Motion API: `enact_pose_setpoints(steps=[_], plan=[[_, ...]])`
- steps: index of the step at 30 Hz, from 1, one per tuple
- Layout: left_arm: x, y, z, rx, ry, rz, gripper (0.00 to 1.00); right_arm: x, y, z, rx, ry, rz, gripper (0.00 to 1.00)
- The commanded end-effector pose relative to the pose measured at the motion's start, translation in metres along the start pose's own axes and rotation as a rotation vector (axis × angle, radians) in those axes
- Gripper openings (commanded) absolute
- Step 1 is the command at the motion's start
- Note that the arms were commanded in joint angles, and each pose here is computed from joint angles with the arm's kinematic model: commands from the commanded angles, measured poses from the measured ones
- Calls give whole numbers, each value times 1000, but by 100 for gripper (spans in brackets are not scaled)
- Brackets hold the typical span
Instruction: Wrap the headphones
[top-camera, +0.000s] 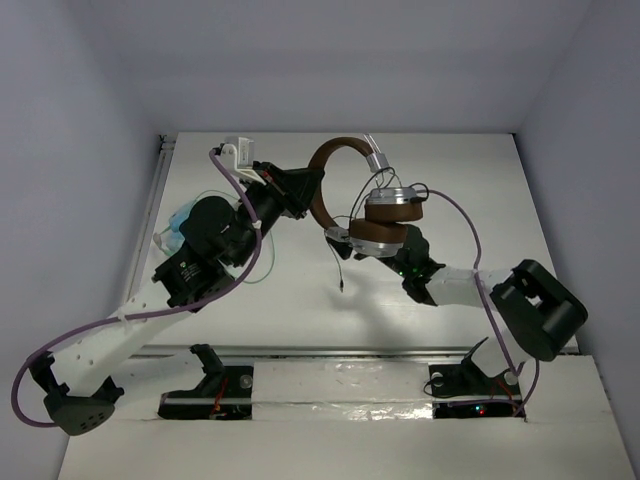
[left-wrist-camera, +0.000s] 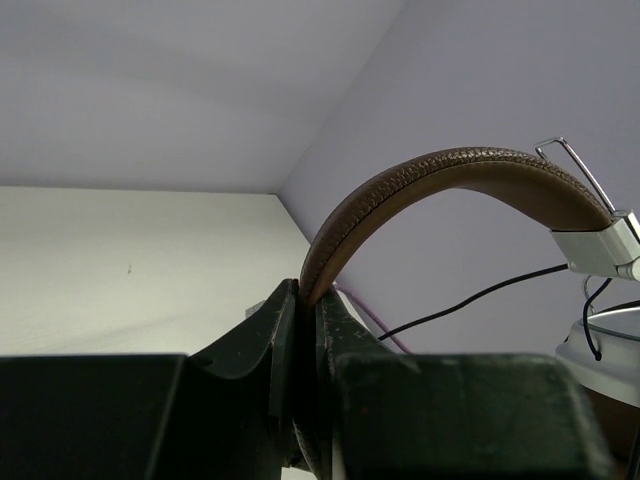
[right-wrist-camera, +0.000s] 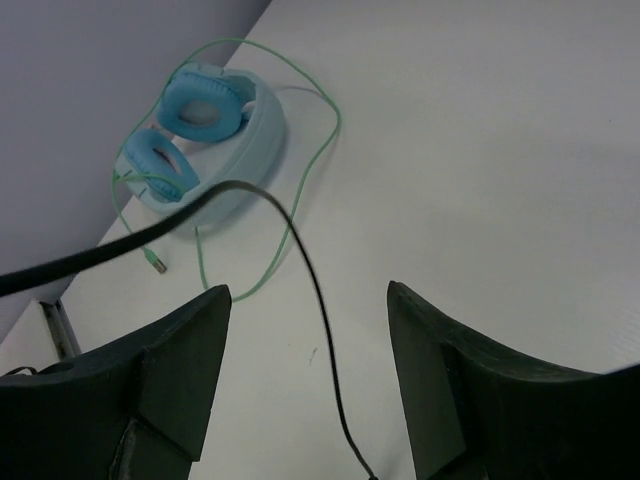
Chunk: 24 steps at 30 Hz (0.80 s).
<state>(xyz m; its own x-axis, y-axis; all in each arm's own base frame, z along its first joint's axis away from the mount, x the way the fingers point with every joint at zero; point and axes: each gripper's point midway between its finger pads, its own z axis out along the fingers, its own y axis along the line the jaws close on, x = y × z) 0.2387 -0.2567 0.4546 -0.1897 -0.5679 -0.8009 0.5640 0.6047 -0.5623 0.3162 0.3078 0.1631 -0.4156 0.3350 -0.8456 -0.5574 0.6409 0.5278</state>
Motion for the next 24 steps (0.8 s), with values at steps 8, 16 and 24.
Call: enact_pose_setpoints(steps=[8,16,24], plan=[[-62,-33,-6,85,-171,-106,0,-14,26,30,-225,-180,87,65],[-72,-27,-4,35,-198,-77,0,-2,23,22,-218,-145,139,11],[-89,26,5,-201,-404,-56,0,62,46,3,-60,80,149,0]])
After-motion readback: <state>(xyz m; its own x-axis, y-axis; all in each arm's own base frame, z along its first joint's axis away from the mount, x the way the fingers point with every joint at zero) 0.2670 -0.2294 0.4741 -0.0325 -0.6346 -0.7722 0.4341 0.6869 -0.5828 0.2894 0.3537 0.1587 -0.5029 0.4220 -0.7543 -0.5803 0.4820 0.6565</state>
